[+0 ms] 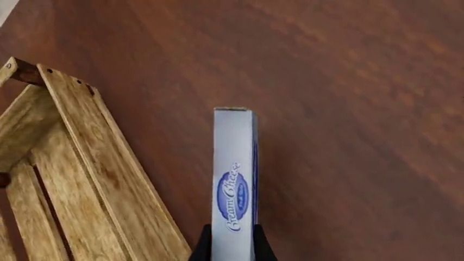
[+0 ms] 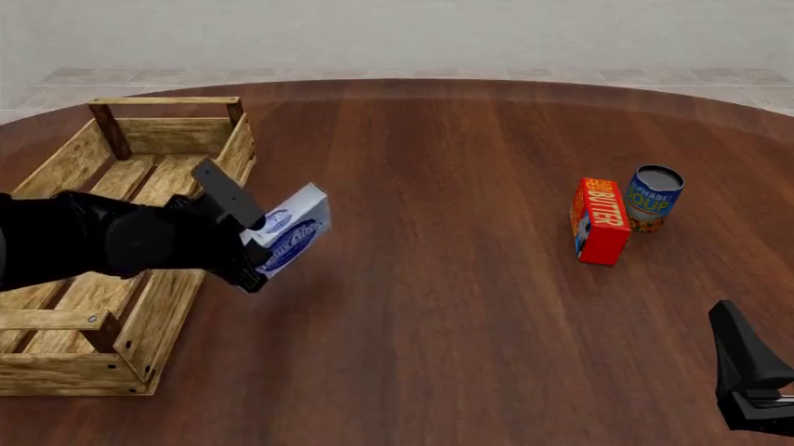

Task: Pick up the cream cheese and put it in the tray.

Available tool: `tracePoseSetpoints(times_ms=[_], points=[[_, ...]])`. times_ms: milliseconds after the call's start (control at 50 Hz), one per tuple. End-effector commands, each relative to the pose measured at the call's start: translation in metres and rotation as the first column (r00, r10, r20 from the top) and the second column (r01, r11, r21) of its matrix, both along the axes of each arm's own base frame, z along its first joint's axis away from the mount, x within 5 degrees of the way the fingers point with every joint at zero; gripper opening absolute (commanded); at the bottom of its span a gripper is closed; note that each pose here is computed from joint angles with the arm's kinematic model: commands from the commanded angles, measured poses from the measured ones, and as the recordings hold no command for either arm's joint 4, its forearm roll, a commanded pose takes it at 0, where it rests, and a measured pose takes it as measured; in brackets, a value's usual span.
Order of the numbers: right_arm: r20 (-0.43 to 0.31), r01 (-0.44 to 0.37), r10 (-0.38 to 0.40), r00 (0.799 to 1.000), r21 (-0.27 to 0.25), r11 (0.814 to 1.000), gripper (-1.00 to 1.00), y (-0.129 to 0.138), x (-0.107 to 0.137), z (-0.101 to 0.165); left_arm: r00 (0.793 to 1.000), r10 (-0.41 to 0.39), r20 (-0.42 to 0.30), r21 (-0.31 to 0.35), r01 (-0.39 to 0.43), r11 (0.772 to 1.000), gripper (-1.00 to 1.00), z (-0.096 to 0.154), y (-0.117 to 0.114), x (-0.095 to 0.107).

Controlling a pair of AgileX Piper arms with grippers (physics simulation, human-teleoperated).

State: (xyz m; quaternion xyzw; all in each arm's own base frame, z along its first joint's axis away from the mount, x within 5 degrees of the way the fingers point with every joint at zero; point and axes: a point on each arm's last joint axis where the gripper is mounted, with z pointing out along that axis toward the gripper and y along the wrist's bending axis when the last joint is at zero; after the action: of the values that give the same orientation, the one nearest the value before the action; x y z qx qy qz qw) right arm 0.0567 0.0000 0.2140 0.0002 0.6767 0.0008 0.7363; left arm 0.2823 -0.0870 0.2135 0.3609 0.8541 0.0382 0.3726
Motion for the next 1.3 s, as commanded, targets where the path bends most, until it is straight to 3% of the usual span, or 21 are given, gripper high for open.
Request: tracePoseSetpoints(times_ms=[20,280,520,740,900,1300], points=[[0.0,0.0,0.0,1.0,0.0,1.0,1.0,0.0,0.0,0.0,0.997,0.048,0.052,-0.059,-0.045,0.997,-1.0,0.02,0.005,-0.008],[0.0,0.0,0.0,1.0,0.0,1.0,1.0,0.0,0.0,0.0,0.992,0.092,0.082,-0.095,-0.084,0.992,-1.0,0.038,0.014,-0.016],[0.0,0.0,0.0,1.0,0.0,1.0,1.0,0.0,0.0,0.0,0.983,0.148,0.109,-0.196,-0.125,0.973,-1.0,0.065,0.011,-0.024],[0.0,0.0,0.0,1.0,0.0,1.0,1.0,0.0,0.0,0.0,0.978,0.175,0.118,-0.236,-0.143,0.961,-1.0,0.073,0.015,-0.039],[0.0,0.0,0.0,1.0,0.0,1.0,1.0,0.0,0.0,0.0,0.966,0.216,0.141,-0.261,-0.174,0.95,-1.0,0.093,0.023,-0.04],[0.0,0.0,0.0,1.0,0.0,1.0,1.0,0.0,0.0,0.0,0.953,0.261,0.156,-0.262,-0.215,0.941,-1.0,0.108,0.037,-0.046]])
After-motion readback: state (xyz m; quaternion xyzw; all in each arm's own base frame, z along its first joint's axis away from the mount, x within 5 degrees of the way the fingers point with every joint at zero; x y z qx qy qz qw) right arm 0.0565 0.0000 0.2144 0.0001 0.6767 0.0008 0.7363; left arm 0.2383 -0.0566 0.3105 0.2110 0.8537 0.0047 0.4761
